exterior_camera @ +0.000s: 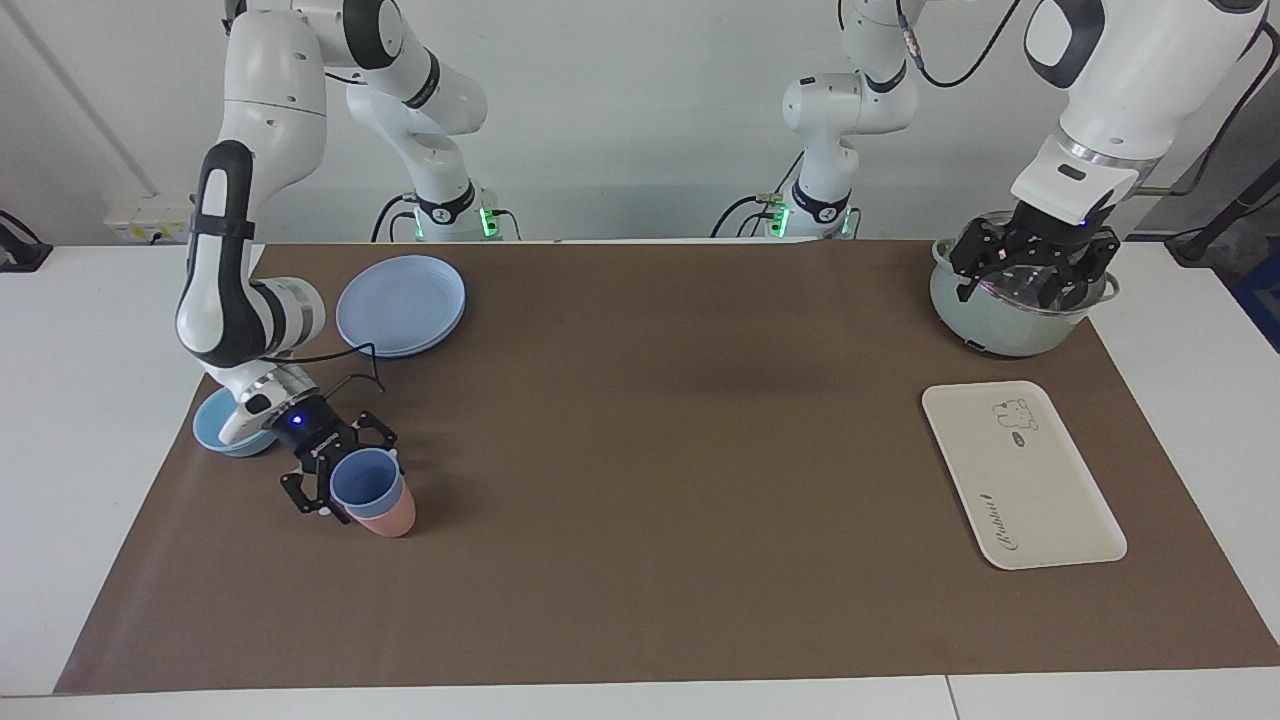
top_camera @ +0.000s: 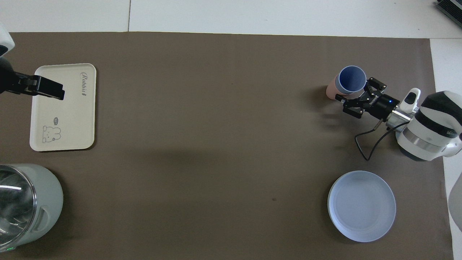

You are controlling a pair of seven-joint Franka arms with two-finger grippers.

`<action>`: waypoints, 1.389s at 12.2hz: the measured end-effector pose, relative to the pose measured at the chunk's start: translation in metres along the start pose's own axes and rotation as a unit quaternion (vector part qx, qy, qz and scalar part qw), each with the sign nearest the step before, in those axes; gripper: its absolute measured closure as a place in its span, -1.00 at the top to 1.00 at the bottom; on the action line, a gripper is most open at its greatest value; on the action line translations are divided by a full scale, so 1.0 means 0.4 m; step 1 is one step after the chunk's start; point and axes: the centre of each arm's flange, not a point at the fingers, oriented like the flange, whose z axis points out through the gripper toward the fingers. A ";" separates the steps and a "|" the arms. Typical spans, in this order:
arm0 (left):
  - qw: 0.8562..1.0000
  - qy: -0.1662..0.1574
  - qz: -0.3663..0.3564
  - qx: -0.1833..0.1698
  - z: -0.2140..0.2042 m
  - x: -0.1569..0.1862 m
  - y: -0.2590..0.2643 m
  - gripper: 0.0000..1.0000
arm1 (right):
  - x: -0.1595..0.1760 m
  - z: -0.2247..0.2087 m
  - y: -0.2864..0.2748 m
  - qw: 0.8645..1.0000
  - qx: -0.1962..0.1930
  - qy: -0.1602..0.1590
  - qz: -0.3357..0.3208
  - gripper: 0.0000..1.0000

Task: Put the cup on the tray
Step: 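Reach the right gripper to the blue cup and grasp its rim, then lift the cup with the right gripper while the left gripper reaches toward it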

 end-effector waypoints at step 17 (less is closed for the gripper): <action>0.999 -0.005 0.039 -0.004 0.012 0.002 0.117 1.00 | 0.393 0.119 -0.287 0.993 0.018 -0.094 -0.070 0.67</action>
